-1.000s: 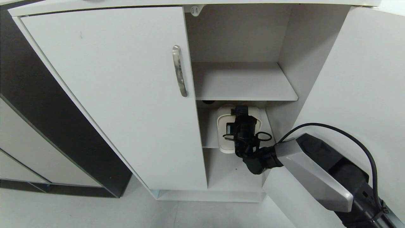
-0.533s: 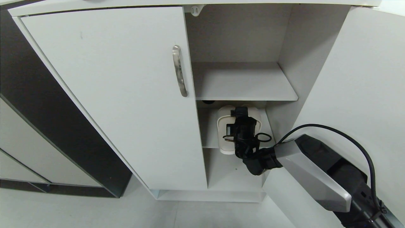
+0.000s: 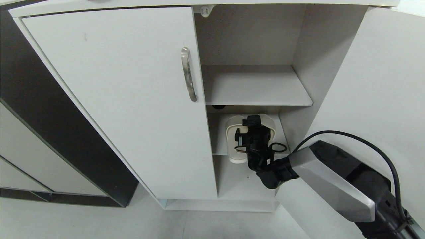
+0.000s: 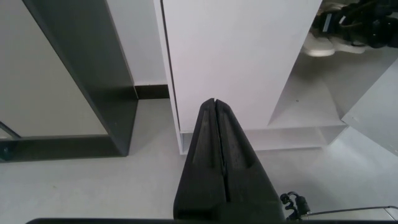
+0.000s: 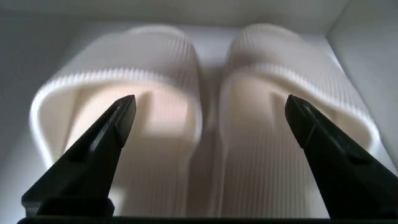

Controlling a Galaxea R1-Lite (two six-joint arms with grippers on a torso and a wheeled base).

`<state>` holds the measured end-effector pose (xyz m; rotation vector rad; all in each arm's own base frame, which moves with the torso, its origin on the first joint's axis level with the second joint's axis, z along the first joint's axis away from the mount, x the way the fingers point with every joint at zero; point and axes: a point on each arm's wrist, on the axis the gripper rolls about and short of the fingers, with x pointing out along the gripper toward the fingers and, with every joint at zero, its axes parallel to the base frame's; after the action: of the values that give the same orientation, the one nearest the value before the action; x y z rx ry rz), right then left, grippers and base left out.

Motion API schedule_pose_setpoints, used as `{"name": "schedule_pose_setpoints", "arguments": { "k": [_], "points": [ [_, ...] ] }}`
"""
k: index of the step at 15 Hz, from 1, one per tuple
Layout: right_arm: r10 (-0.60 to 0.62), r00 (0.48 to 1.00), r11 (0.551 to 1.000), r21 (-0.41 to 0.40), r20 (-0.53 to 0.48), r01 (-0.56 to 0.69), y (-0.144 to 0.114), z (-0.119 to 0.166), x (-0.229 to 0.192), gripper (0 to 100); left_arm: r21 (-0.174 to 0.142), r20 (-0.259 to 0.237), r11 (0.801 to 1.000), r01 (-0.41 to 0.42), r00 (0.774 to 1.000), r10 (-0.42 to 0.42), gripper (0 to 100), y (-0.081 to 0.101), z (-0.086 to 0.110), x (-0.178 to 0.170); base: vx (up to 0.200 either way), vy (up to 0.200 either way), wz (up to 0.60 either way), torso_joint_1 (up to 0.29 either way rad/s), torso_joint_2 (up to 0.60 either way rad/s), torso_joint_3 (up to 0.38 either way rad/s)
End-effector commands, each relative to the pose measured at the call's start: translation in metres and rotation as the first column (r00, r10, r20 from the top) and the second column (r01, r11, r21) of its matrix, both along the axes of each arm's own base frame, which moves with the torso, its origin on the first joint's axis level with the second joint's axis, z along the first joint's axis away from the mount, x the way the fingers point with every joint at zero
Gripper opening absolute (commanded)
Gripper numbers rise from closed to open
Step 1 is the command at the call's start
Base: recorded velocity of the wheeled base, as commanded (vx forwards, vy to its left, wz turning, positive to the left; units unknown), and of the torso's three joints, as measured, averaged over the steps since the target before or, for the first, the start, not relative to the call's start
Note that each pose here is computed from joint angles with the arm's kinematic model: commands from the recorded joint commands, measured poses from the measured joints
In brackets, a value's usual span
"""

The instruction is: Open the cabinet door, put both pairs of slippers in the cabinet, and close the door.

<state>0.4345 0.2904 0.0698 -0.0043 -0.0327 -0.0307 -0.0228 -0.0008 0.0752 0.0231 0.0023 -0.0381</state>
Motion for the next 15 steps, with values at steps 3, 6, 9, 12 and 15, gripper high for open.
{"name": "schedule_pose_setpoints", "arguments": {
  "k": [3,6,9,12,15],
  "points": [
    [0.029,1.0,1.0,0.004,0.006,-0.029,-0.007,0.02,-0.041,100,0.0,-0.002,1.0,0.0,1.0,0.0,0,0.0,0.0,0.0,0.0,0.0,0.0,0.0,0.0,0.0],
    [0.072,0.997,0.997,0.003,0.004,-0.072,-0.014,0.022,-0.082,100,0.0,-0.002,1.0,-0.001,1.0,0.001,0,0.0,0.0,0.0,0.0,0.0,0.0,0.0,0.0,0.0],
    [0.101,0.995,0.995,-0.006,-0.009,-0.101,-0.024,0.007,-0.113,100,0.0,-0.002,1.0,-0.001,1.0,0.001,0,0.0,0.0,0.0,0.0,0.0,0.0,0.0,0.0,0.0],
    [0.111,0.994,0.994,-0.018,-0.004,-0.111,-0.023,-0.005,-0.114,100,0.0,-0.002,1.0,-0.001,1.0,0.001,0,0.0,0.0,0.0,-0.067,0.0,0.0,-0.001,0.0,0.001],
    [0.132,0.991,0.991,-0.02,-0.002,-0.132,-0.017,-0.007,-0.12,100,0.0,-0.002,1.0,-0.001,1.0,0.001,0,0.0,0.0,0.0,-0.2,0.0,0.0,0.002,0.0,-0.004]
  ]
}}
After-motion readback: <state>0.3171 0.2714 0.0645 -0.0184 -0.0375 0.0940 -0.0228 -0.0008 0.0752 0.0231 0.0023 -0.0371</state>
